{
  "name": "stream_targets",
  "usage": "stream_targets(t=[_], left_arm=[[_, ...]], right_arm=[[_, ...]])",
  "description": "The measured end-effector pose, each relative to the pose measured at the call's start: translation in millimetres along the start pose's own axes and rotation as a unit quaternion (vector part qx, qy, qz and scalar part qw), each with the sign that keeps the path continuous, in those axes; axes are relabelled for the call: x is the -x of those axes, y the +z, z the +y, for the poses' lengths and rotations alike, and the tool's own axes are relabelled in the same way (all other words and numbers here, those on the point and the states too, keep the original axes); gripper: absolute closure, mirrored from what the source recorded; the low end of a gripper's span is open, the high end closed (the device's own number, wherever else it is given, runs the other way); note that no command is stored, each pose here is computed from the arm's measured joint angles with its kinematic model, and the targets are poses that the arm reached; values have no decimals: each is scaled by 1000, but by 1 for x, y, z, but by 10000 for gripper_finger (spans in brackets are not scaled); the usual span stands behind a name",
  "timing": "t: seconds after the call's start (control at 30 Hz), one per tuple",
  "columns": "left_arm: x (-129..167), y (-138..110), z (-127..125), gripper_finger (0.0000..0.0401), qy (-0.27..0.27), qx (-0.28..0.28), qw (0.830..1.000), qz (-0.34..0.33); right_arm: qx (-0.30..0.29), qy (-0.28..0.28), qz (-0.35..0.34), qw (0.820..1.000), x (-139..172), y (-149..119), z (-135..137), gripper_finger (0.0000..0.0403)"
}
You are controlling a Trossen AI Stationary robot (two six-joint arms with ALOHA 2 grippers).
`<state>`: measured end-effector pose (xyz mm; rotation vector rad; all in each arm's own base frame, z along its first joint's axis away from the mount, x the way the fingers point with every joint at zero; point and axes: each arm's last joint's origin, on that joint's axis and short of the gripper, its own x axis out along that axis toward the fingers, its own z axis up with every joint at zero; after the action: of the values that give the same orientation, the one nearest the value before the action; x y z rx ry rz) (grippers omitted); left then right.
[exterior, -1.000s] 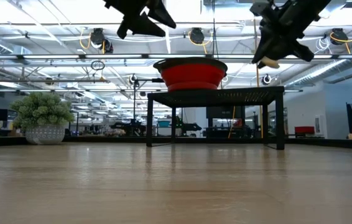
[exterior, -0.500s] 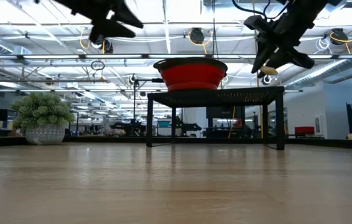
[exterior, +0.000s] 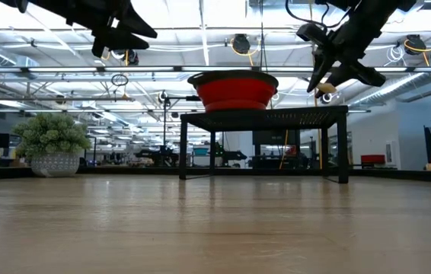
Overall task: Pick & Place Fruit
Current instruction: Put the white table knife on the shelf
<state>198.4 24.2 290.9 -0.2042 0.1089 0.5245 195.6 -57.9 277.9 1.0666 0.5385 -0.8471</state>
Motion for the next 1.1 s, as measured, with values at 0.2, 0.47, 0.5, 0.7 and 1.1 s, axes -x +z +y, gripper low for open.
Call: stream_targets(t=[0.2,0.47,0.5,0.7,1.1], left_arm=[[0,0,0,213,0,-8,1000,-1],[0,0,0,213,0,-15,1000,-1],[0,0,0,213,0,-15,1000,-1],[0,0,0,213,0,-23,1000,0],[0,-1,0,213,1,-43,999,3]], right_arm=[[-20,-2,-2,1000,-1,3,-2,332],[-23,2,-2,1000,1,6,-4,330],[-19,7,-4,1000,3,7,-4,331],[-31,57,-30,997,20,10,-2,332],[-10,106,-42,993,55,27,21,332]])
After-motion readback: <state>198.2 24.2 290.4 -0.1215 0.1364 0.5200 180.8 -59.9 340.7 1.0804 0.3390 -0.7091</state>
